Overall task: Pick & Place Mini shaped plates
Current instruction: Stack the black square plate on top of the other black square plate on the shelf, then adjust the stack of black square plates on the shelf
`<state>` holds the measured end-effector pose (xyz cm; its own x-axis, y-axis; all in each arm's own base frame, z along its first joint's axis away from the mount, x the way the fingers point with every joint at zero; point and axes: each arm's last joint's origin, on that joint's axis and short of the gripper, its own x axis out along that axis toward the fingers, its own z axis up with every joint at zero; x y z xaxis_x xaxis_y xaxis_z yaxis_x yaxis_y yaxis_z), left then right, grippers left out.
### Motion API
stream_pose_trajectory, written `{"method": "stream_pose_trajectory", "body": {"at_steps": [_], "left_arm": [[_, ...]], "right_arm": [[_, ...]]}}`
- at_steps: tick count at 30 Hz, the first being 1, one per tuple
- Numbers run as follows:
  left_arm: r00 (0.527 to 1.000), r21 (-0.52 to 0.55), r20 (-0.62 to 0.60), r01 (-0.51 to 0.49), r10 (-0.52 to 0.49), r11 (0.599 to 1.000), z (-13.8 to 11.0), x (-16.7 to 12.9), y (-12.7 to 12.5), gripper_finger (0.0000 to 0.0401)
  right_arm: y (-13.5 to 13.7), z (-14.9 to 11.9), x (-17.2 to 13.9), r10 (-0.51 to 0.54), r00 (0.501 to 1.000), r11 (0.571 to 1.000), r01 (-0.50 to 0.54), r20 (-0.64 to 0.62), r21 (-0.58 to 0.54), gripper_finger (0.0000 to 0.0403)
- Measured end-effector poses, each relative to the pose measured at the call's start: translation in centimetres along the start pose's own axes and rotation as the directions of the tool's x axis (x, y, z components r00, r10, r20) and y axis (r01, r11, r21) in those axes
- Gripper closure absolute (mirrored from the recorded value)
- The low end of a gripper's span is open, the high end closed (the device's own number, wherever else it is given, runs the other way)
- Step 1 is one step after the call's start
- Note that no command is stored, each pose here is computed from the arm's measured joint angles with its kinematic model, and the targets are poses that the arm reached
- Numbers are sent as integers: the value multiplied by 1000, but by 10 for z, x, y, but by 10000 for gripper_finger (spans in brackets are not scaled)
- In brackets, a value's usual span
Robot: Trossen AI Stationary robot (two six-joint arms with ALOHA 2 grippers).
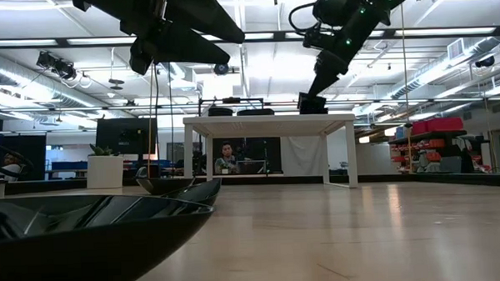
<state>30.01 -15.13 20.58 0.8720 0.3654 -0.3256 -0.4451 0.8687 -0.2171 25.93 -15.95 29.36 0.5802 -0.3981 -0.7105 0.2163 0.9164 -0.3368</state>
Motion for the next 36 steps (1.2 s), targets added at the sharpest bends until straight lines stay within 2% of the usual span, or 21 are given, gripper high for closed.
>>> {"method": "stream_pose_trajectory", "body": {"at_steps": [7,12,14,18,23,28,36], "left_arm": [[1000,0,0,0,0,1000,0,0,0,216],[1000,0,0,0,0,1000,0,0,0,216],[1000,0,0,0,0,1000,0,0,0,216],[1000,0,0,0,0,1000,0,0,0,216],[1000,0,0,0,0,1000,0,0,0,216],[1000,0,0,0,0,1000,0,0,0,216],[1000,0,0,0,0,1000,0,0,0,216]], "right_arm": [[3,-5,3,9,1000,1000,-9,-18,29,305],[-1,0,-14,-33,998,997,29,52,75,287],[-3,-1,-22,-85,995,989,79,46,124,291],[-13,-15,-35,-189,979,942,202,-72,267,315],[-22,-34,-28,-77,980,907,145,-182,396,358],[-27,-36,-7,-49,980,902,127,-194,413,396],[-30,-33,19,-60,984,910,124,-170,395,395]]}}
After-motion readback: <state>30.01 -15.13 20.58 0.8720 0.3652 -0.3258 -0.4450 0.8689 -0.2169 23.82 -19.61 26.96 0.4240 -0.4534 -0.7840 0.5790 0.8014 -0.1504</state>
